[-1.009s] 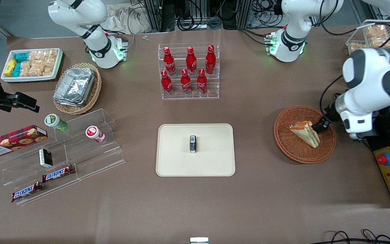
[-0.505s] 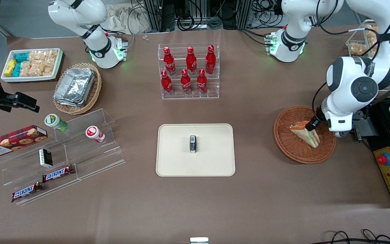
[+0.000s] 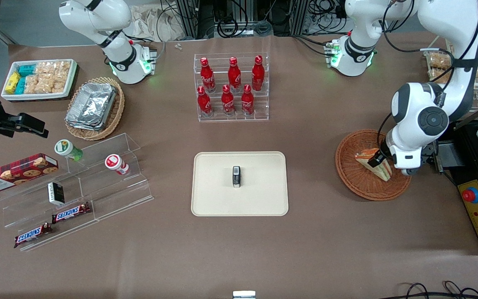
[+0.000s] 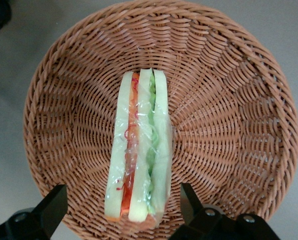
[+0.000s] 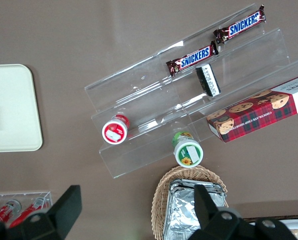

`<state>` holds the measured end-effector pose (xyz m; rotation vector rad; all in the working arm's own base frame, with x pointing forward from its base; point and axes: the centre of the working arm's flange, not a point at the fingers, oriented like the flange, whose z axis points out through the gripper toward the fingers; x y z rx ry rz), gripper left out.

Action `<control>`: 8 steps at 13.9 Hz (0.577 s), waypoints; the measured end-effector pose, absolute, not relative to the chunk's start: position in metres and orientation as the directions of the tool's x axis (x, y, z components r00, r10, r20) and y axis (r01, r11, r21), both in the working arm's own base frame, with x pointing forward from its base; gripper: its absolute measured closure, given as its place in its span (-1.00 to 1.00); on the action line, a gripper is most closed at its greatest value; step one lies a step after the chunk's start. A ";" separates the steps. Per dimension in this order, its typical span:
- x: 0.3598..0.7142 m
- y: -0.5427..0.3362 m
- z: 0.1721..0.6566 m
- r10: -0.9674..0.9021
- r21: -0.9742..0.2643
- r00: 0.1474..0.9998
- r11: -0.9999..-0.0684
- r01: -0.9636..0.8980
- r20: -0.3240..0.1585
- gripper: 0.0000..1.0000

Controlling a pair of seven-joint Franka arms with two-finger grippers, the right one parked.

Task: Place sandwich from basket to tray
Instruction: 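Lower the left gripper and close it on the sandwich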

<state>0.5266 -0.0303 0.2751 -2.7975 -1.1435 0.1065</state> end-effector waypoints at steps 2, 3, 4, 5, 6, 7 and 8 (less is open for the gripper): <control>0.526 -0.029 0.264 0.702 -0.143 0.711 -0.707 0.692 -0.028 -1.00; 0.527 -0.029 0.257 0.702 -0.144 0.712 -0.708 0.692 -0.030 -0.99; 0.527 -0.029 0.252 0.701 -0.143 0.712 -0.708 0.691 -0.030 -0.96; 0.528 -0.030 0.247 0.701 -0.139 0.713 -0.709 0.691 -0.028 -0.92; 0.528 -0.030 0.244 0.700 -0.137 0.713 -0.709 0.692 -0.027 -0.74; 0.529 -0.029 0.242 0.700 -0.133 0.713 -0.710 0.692 -0.024 -0.48; 0.530 -0.030 0.242 0.700 -0.127 0.714 -0.710 0.692 -0.020 -0.27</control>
